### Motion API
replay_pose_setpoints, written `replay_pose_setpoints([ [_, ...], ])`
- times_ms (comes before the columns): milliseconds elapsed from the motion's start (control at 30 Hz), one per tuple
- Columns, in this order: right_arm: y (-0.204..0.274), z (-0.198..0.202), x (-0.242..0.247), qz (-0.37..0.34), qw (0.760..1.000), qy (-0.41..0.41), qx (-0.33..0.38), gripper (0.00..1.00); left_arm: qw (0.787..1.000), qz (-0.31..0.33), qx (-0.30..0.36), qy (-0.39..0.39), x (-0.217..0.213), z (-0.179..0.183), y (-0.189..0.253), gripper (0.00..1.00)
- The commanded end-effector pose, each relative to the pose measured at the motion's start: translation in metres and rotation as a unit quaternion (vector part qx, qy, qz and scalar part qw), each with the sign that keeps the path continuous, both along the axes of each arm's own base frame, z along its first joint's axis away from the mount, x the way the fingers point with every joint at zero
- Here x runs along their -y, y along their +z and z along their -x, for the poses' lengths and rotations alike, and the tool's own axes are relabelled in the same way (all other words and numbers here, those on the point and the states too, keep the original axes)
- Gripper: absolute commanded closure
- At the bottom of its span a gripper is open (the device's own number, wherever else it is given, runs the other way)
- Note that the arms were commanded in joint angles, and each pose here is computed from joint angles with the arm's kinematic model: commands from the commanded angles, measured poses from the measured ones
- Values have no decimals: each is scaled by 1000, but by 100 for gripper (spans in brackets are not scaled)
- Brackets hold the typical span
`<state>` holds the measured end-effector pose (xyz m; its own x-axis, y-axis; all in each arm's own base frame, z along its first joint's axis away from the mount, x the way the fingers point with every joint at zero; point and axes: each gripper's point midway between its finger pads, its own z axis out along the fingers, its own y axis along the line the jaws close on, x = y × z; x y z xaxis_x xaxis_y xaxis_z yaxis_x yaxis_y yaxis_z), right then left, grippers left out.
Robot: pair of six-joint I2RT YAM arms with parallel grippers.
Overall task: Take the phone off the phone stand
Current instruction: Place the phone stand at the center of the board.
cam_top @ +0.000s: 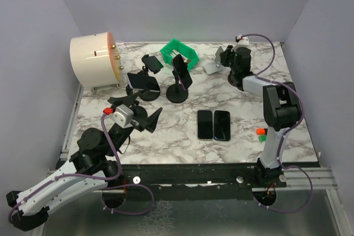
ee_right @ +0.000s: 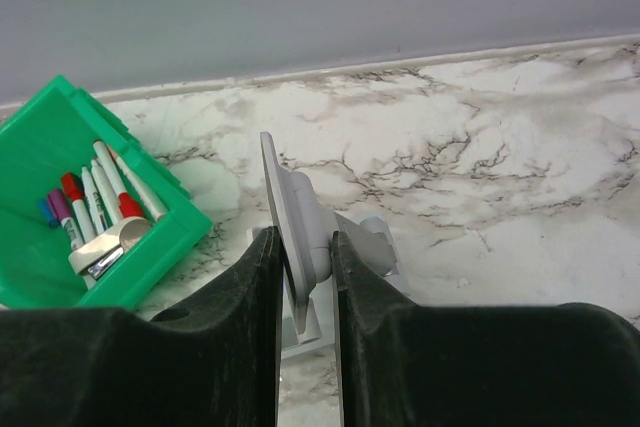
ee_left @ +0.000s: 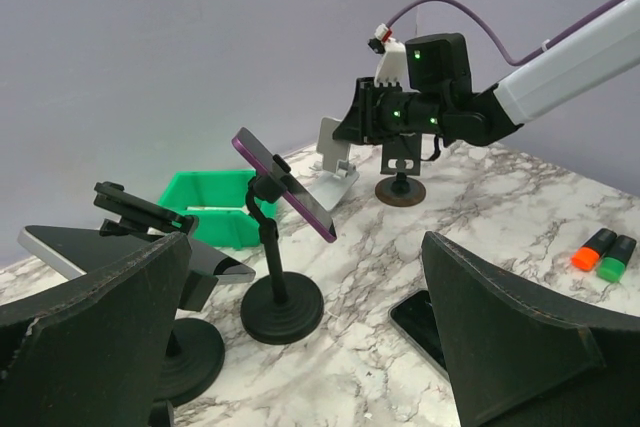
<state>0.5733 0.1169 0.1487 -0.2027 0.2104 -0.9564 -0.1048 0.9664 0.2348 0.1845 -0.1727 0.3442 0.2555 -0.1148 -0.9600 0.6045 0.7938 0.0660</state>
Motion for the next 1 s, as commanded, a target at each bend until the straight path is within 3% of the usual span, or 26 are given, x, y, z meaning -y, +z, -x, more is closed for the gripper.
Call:
replay_pose_setpoints([
  [0, 15, -11, 9, 23, 1000, -9, 14, 100, 1000, -1, 2, 15, -4, -3, -3, 1],
  [467, -11, -3, 27, 35, 998, -26, -38, 99, 1000, 0, 1, 11, -2, -3, -3, 1],
  [533, -15, -3, 29, 36, 998, -27, -46, 92, 1000, 0, 1, 11, -3, -3, -3, 1],
  [700, -18, 0, 31, 34, 997, -29, -57, 58, 1000, -1, 1, 11, -3, -3, -4, 1],
  [967, 10, 3, 27, 20, 999, -20, -39, 42, 1000, 3, 4, 11, -5, -1, 0, 1],
])
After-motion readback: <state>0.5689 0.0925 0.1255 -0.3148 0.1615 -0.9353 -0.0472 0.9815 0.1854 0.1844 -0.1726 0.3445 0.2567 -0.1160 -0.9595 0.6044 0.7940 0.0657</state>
